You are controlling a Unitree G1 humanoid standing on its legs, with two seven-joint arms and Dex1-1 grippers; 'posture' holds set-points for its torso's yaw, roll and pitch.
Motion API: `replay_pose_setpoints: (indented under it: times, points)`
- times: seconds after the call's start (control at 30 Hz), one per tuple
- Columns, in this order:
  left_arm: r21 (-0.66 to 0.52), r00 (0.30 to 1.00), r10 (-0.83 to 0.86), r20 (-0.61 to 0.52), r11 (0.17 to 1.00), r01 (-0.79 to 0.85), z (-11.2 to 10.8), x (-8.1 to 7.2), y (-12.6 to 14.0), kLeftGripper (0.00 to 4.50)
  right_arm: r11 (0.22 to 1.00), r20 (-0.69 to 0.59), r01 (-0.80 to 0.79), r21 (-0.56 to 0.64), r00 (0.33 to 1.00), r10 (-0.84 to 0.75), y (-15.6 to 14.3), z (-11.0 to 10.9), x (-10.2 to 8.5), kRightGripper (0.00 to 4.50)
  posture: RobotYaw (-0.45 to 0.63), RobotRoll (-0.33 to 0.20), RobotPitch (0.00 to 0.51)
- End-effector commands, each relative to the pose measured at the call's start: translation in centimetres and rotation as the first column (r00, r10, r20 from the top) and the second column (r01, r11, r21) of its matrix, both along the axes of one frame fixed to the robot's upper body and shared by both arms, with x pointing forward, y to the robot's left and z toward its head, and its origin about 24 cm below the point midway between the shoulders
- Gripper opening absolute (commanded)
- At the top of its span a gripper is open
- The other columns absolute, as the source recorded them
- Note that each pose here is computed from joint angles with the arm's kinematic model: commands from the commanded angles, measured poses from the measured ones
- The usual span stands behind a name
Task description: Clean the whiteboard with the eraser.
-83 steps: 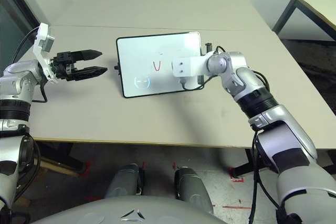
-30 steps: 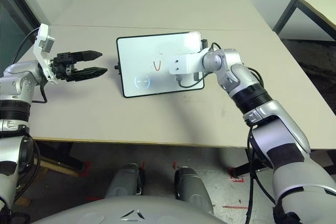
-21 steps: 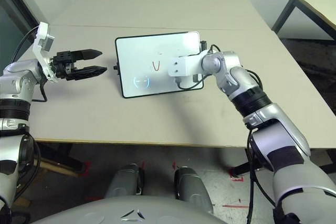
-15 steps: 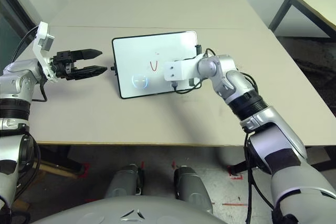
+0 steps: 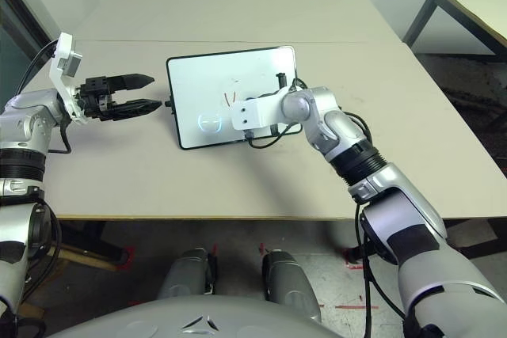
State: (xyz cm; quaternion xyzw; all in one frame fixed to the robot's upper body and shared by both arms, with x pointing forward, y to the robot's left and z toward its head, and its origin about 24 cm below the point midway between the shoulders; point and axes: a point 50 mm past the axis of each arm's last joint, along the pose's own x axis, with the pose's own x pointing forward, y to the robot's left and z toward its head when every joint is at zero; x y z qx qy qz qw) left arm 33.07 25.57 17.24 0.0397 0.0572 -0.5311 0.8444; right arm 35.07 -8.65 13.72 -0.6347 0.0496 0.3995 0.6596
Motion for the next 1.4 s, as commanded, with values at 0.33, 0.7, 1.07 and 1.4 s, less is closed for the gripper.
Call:
replay_pose_setpoints:
  times: [0.33,0.7,1.07,1.4]
  points:
    - [0.015,1.000,-0.011,0.007,1.000,0.011,0.2,0.1,-0.2,4.50,0.999,0.005,0.013,-0.046,1.000,-0.013,-1.0,-0.3,0.4,0.35,0.18,0.000,0.032]
    - [0.018,1.000,-0.019,0.007,1.000,0.018,0.3,0.3,-0.4,4.50,0.990,-0.004,0.127,-0.062,0.992,-0.127,-5.3,-0.4,0.6,0.35,0.16,0.000,0.034]
    - [0.020,1.000,-0.017,0.006,1.000,0.017,0.4,0.3,-0.3,4.50,0.976,0.018,0.208,-0.066,0.978,-0.207,-8.2,0.6,0.9,0.35,0.16,0.000,0.040]
    - [0.019,1.000,-0.019,0.006,1.000,0.019,0.4,0.5,-0.4,4.50,0.992,0.019,0.126,-0.020,0.992,-0.126,-4.7,0.8,0.9,0.35,0.16,0.000,0.040]
